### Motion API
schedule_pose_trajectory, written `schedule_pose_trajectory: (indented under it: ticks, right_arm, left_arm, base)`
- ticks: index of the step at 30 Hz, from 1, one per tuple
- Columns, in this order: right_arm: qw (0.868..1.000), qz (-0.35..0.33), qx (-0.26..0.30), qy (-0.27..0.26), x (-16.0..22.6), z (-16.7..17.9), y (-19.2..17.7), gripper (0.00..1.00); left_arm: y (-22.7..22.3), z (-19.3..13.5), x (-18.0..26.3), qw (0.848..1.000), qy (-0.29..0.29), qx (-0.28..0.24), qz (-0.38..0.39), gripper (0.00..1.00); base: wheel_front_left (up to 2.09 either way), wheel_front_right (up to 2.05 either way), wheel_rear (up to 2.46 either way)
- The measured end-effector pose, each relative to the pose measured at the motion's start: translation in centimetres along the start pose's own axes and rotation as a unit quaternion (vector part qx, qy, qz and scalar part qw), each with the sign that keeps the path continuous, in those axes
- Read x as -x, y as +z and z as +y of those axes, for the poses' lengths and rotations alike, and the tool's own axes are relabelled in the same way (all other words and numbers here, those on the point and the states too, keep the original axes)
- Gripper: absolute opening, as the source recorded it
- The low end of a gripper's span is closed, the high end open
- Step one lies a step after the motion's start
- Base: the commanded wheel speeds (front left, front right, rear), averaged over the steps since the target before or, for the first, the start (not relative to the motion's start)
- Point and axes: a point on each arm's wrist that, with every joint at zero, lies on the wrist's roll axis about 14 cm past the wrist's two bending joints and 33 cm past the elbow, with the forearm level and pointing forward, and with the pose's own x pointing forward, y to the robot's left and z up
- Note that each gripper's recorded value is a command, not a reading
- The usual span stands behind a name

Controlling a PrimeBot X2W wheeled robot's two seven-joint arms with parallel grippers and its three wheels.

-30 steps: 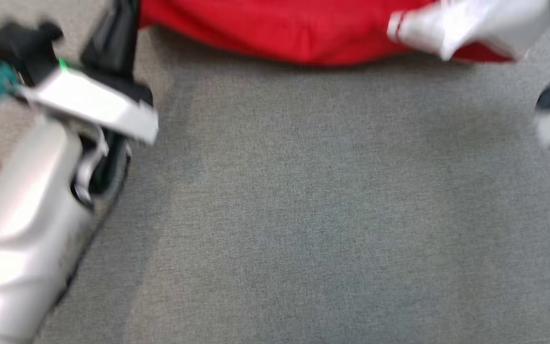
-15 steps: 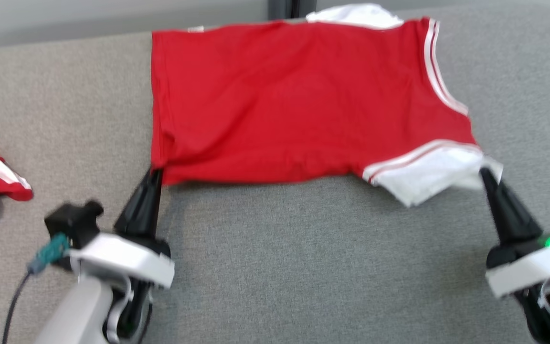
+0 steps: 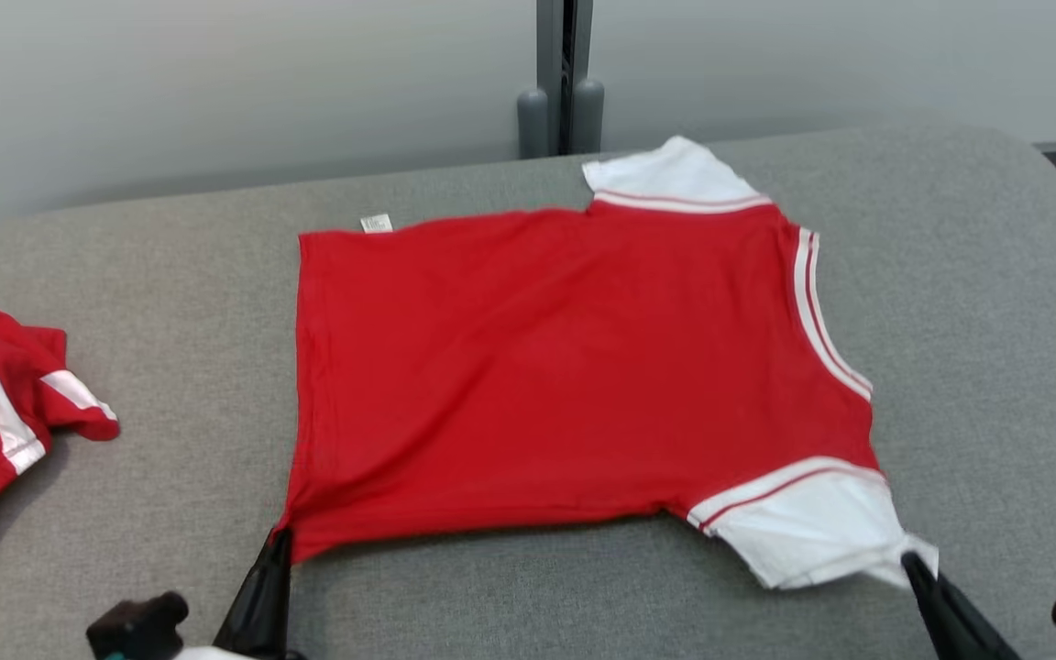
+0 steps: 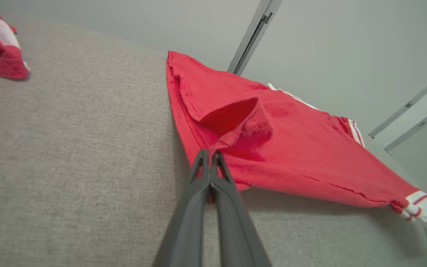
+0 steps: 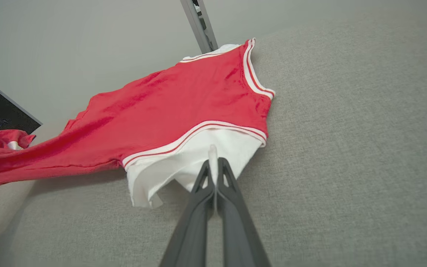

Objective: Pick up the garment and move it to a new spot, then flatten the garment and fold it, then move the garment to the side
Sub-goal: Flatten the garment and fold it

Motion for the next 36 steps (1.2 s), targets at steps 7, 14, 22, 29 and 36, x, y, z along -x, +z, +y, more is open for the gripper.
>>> schedule_pose_trajectory:
  ticks: [7, 14, 22, 29, 36]
  right_arm:
    - [0.999, 0.038, -0.006, -0.002, 3.4, 0.8, -2.5, 0.00]
    - [0.999, 0.053, -0.012, -0.003, 4.6, 1.2, -3.1, 0.00]
    - [1.000, 0.010, 0.004, 0.017, 2.5, 1.9, 0.0, 0.00]
    - [0.998, -0.026, 0.036, 0.044, -1.5, 2.6, 3.4, 0.00]
    - [0.996, -0.028, 0.057, 0.056, -6.7, 2.8, 5.2, 0.00]
  left_arm:
    - [-0.9, 1.1, 3.1, 0.999, 0.029, 0.021, -0.005, 0.00]
    - [-2.7, 1.9, 4.7, 0.998, 0.048, 0.024, 0.014, 0.00]
    - [-1.6, 1.6, 4.3, 0.999, 0.045, 0.026, -0.006, 0.00]
    - [0.2, -0.3, 1.8, 1.000, 0.006, 0.008, -0.025, 0.00]
    - [1.4, -0.6, -1.6, 1.000, -0.010, -0.009, -0.027, 0.00]
  base:
    - [0.00, 0.00, 0.00]
    - [0.00, 0.00, 0.00]
    - [0.00, 0.00, 0.00]
    - [0.00, 0.00, 0.00]
    - [0.00, 0.00, 0.00]
